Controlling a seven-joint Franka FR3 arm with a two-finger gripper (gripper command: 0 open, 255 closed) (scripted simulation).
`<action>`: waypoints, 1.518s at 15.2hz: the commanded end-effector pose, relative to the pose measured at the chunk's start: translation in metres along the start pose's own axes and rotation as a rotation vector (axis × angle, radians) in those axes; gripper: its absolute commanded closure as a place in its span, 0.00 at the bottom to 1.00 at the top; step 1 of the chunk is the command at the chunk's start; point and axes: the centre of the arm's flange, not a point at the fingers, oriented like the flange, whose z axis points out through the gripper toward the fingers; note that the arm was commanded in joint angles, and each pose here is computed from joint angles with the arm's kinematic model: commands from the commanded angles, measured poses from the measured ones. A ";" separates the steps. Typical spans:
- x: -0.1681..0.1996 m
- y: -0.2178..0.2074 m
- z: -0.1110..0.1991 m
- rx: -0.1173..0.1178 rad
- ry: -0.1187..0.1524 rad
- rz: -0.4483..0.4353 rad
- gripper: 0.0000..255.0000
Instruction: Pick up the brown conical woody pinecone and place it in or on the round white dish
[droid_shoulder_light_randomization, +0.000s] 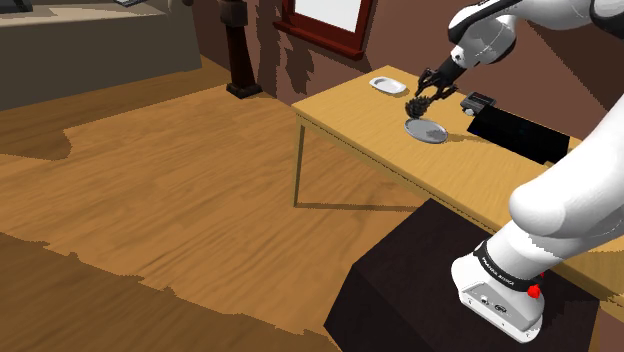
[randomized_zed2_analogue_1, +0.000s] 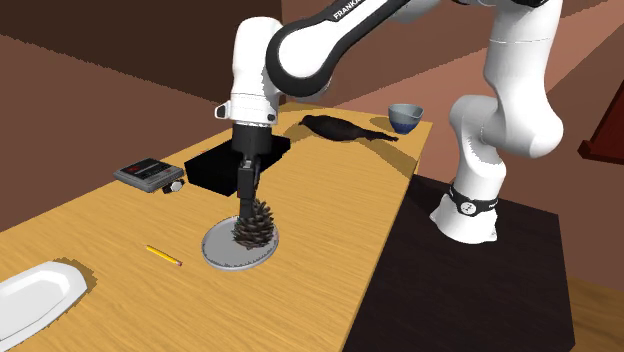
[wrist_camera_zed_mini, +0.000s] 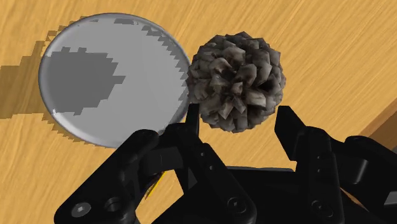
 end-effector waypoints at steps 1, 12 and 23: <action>0.017 0.023 -0.012 0.000 0.000 -0.001 1.00; 0.063 0.096 -0.016 0.000 0.000 -0.001 1.00; 0.055 0.115 0.038 0.000 0.000 -0.001 1.00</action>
